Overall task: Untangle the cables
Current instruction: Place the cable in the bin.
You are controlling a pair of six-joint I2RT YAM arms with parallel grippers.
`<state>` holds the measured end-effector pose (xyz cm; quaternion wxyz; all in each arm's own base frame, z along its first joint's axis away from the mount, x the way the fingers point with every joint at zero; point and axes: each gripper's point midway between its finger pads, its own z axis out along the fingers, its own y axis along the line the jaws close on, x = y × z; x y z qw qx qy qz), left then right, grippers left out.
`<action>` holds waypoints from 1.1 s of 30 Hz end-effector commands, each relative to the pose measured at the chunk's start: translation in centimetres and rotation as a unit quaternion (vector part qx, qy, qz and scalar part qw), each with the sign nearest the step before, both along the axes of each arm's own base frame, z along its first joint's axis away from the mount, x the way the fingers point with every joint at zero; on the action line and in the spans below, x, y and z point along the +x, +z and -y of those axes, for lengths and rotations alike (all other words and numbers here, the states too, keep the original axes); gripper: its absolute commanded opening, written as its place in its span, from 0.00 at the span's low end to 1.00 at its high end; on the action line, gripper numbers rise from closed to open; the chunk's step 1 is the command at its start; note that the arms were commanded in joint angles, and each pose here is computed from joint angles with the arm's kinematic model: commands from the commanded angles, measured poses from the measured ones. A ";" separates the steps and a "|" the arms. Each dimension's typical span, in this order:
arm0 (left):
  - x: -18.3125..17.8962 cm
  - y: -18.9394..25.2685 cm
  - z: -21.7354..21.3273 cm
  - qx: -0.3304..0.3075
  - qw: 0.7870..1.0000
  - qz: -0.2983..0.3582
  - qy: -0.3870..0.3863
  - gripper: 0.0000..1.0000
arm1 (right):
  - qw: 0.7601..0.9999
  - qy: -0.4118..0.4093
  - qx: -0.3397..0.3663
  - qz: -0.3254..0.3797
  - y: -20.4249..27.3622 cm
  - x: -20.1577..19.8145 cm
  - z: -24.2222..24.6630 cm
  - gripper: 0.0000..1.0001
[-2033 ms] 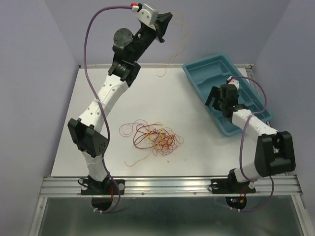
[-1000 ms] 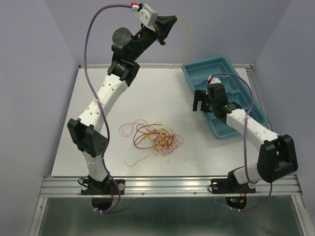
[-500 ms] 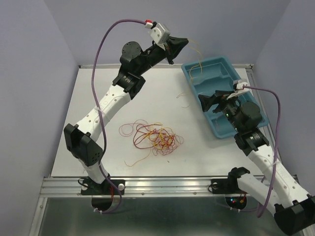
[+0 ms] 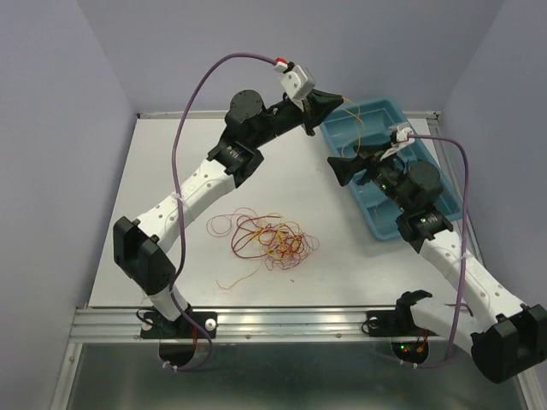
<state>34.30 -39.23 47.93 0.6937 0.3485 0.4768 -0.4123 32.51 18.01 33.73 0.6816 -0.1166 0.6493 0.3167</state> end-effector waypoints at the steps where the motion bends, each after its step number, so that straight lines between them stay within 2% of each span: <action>1: -2.8 3.9 -1.4 -0.038 0.998 0.039 -0.009 0.00 | 0.996 -0.022 0.039 0.071 6.6 1.0 0.4 0.99; 3: -2.8 3.5 -1.2 -0.036 0.999 0.037 -0.009 0.00 | 0.996 -0.021 0.043 0.078 7.2 1.3 0.3 0.93; 4: -2.8 3.3 -1.2 -0.035 0.999 0.035 -0.010 0.00 | 0.995 -0.026 0.046 0.079 7.4 1.5 0.4 0.84; 5: -2.7 3.1 -1.2 -0.034 0.999 0.034 -0.007 0.00 | 0.995 -0.034 0.049 0.078 7.6 1.9 0.5 0.54; 8: -2.4 2.8 -1.5 -0.034 0.999 0.034 0.008 0.00 | 0.993 -0.072 0.059 0.070 7.5 2.7 1.7 0.00; 9: -2.1 2.8 -1.8 -0.036 0.999 0.034 0.020 0.02 | 0.993 -0.080 0.061 0.069 7.4 2.8 1.9 0.01; 10: -1.7 2.8 -2.3 -0.038 0.998 0.031 0.036 0.20 | 0.992 -0.090 0.062 0.066 7.4 3.0 2.2 0.01; 13: 0.2 3.2 -4.3 -0.051 0.993 0.029 0.102 0.41 | 0.990 -0.119 0.061 0.046 6.8 4.1 2.9 0.01; 14: 0.9 2.8 -5.0 -0.050 0.991 0.025 0.121 0.64 | 0.990 -0.119 0.058 0.041 6.6 4.2 2.9 0.01; 16: 1.8 2.6 -6.8 -0.048 0.986 0.028 0.158 0.90 | 0.985 -0.161 0.063 0.031 6.5 5.3 4.0 0.01; 17: 2.1 2.5 -7.7 -0.049 0.983 0.027 0.175 0.98 | 0.983 -0.170 0.061 0.025 6.3 5.6 4.3 0.00; 21: 3.2 1.4 -11.6 -0.022 0.973 0.022 0.228 0.99 | 0.980 -0.193 0.049 0.025 7.0 6.6 4.8 0.00; 25: 3.5 -1.3 -13.6 0.055 0.971 -0.003 0.233 0.99 | 0.974 -0.221 0.046 0.026 7.5 7.2 5.7 0.01; 26: 4.0 -3.3 -15.1 0.081 0.967 -0.018 0.240 0.99 | 0.972 -0.229 0.043 0.025 7.3 7.3 6.0 0.01; 28: 3.4 -5.6 -15.5 0.105 0.972 -0.023 0.208 0.99 | 0.967 -0.251 0.034 0.019 6.3 7.7 6.7 0.01; 31: 2.0 -11.1 -16.7 0.154 0.968 -0.033 0.195 0.99 | 0.964 -0.265 0.021 0.008 4.8 8.4 7.3 0.01; 33: 1.1 -13.0 -16.7 0.173 0.968 -0.029 0.181 0.99 | 0.962 -0.271 0.020 0.005 4.0 9.0 7.7 0.00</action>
